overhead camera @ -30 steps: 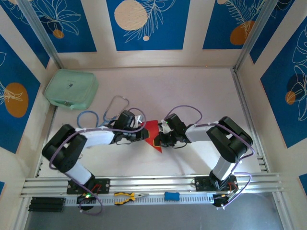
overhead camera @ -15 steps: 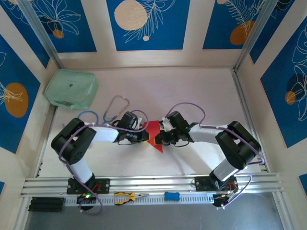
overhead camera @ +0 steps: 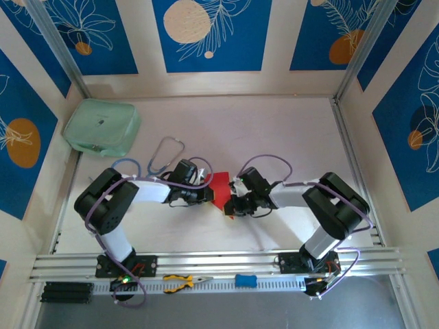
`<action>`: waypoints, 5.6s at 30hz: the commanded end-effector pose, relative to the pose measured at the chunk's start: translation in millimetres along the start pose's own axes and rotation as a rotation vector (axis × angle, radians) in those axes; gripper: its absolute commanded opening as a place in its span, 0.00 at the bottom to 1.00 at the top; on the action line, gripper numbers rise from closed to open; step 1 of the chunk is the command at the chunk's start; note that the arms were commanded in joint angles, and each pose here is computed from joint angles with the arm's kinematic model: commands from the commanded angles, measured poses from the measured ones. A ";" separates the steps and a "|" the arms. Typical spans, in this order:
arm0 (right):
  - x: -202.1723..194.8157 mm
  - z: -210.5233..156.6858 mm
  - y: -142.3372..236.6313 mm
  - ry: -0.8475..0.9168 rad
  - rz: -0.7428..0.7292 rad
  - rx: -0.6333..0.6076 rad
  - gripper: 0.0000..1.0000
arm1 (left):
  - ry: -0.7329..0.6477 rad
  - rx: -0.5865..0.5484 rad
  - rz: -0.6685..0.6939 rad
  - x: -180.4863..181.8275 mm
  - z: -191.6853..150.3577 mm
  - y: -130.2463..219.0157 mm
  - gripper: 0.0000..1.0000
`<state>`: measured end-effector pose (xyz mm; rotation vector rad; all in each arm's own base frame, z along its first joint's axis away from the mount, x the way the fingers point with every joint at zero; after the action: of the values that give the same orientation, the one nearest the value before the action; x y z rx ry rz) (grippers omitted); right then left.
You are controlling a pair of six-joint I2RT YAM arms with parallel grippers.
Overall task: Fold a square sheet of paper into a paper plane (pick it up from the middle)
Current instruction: Third fold the triangle at the center of the table, then fourth fold the wing at the center of the table.
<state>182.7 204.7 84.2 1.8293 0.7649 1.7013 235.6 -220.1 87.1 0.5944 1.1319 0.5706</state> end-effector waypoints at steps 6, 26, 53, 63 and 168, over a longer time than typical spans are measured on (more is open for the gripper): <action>-29.7 -24.6 14.1 -0.103 -0.067 -0.023 0.09 | 0.064 0.077 0.123 24.4 -20.2 -4.6 0.01; 22.6 -1.7 48.9 -0.009 -0.003 -0.221 0.28 | 0.004 -0.192 0.232 -22.0 -21.4 68.1 0.41; 29.3 41.6 23.1 0.029 0.087 -0.115 0.18 | 0.160 -0.103 -0.036 20.0 -6.2 62.9 0.57; 23.5 44.0 16.6 0.023 0.101 -0.089 0.24 | 0.170 -0.103 -0.052 20.9 -2.1 61.5 0.57; 52.8 -41.2 -28.3 1.163 -0.566 -0.658 0.21 | 0.257 -0.223 -0.103 11.9 18.4 65.8 0.06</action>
<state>143.2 258.7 101.0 0.0183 0.8786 2.1311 246.2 -166.5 124.3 0.2766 1.3258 0.6871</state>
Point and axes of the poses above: each hand's point on the last joint's axis, 136 mm out from that joint toward the fingers, its own y axis back along the fingers, its own x axis along the line the jaws close on, z = x × y, the point moved 10 cm from there along y, back along the fingers, and after that the axes turned 13 degrees about -y, right-handed, at the moved point
